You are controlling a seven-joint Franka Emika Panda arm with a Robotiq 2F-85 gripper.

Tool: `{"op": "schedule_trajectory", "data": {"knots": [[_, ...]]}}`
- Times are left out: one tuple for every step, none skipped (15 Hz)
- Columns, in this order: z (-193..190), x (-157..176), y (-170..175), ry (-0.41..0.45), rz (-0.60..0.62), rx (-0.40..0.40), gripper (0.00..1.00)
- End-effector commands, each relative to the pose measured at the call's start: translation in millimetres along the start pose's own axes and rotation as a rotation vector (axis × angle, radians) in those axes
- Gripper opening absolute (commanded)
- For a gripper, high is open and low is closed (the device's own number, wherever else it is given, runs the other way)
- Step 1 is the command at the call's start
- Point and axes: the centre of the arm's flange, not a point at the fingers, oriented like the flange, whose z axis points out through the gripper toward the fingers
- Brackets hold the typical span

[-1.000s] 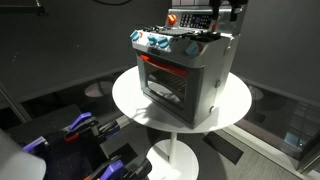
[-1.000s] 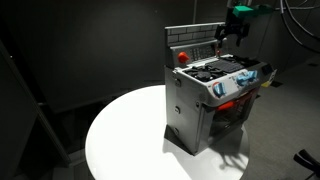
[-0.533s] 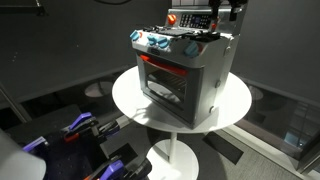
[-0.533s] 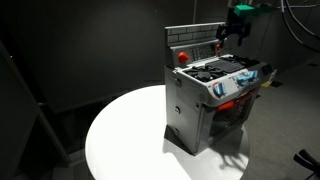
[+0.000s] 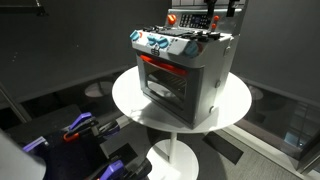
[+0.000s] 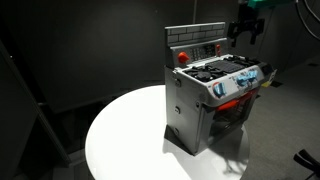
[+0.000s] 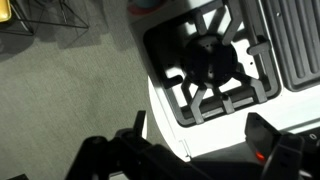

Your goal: Press the button on the right side of the stove

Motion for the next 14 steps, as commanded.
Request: {"op": "schedule_trajectory", "data": {"knots": [[-2, -36, 24, -0.013, -0.037, -0.012, 1.00], [-2, -43, 28, -0.017, -0.040, -0.010, 1.00], [-1, -50, 31, -0.020, -0.044, -0.009, 1.00], [0, -57, 35, -0.022, -0.048, -0.007, 1.00], [0, -64, 38, -0.026, -0.052, -0.005, 1.00], [-1, -71, 41, -0.027, -0.057, -0.004, 1.00], [-1, -79, 44, -0.029, -0.066, -0.001, 1.00], [-2, -87, 47, -0.030, -0.071, -0.001, 1.00], [-3, -94, 49, -0.031, -0.077, -0.002, 1.00], [-5, -104, 53, -0.029, -0.087, -0.004, 1.00], [-6, -110, 56, -0.029, -0.094, -0.007, 1.00], [-7, -119, 59, -0.030, -0.101, -0.011, 1.00], [-8, -126, 61, -0.031, -0.109, -0.016, 1.00], [-8, -134, 64, -0.031, -0.114, -0.026, 1.00]]}}
